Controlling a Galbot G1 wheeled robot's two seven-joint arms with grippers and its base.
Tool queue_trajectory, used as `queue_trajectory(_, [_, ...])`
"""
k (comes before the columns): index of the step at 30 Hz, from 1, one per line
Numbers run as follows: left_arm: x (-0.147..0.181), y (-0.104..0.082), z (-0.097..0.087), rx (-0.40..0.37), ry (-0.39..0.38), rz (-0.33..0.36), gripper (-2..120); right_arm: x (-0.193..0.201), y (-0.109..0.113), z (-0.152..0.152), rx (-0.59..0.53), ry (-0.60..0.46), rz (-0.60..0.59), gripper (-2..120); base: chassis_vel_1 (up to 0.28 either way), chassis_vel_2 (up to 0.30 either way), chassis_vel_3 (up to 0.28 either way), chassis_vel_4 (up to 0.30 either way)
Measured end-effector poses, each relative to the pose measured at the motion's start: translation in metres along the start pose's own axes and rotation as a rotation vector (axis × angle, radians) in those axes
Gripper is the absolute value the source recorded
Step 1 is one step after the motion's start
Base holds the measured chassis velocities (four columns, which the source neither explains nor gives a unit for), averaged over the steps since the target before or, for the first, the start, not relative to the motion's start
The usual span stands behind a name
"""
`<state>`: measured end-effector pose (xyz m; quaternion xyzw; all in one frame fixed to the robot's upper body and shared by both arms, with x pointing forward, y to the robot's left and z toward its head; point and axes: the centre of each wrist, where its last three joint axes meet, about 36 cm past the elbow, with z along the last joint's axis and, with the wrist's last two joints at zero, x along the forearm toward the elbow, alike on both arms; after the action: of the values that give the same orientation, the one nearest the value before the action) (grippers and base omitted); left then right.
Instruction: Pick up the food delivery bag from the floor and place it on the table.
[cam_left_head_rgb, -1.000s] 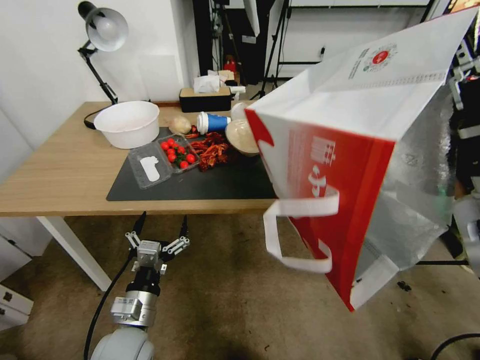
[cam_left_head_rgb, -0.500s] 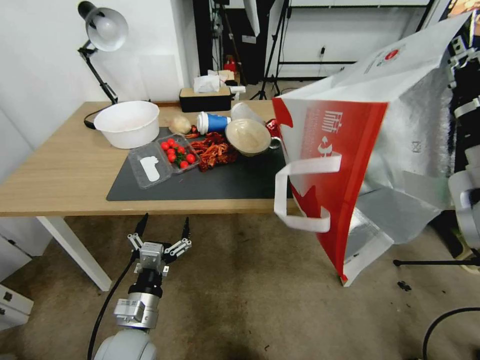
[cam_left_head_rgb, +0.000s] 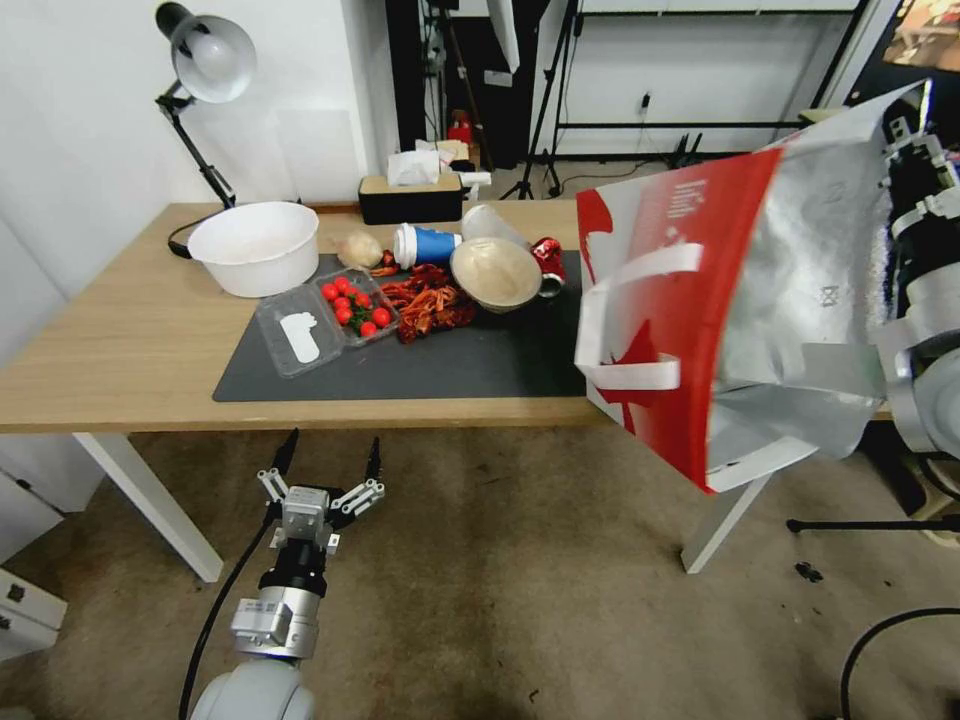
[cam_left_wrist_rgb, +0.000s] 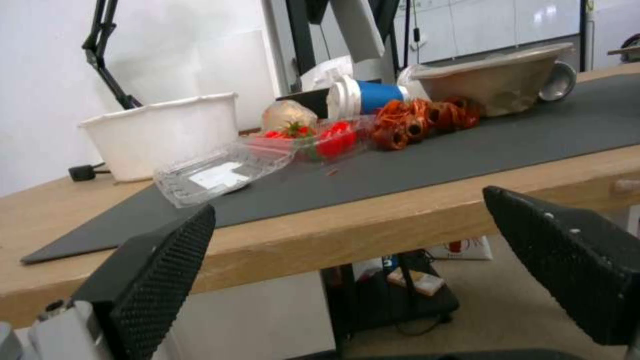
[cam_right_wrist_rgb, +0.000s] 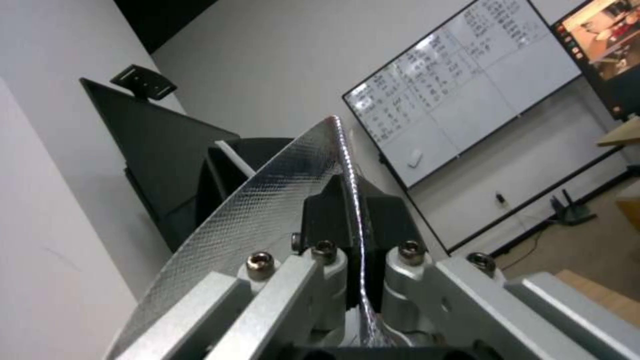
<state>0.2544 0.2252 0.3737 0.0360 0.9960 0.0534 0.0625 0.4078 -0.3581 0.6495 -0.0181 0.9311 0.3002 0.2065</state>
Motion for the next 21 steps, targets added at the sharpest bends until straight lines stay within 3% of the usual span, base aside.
queue_trajectory(21, [0.000,-0.002,0.004,0.004,-0.001,0.011,100,-0.011,-0.002,-0.015,0.040,0.021,0.082,0,0.000,0.000,0.000,0.000])
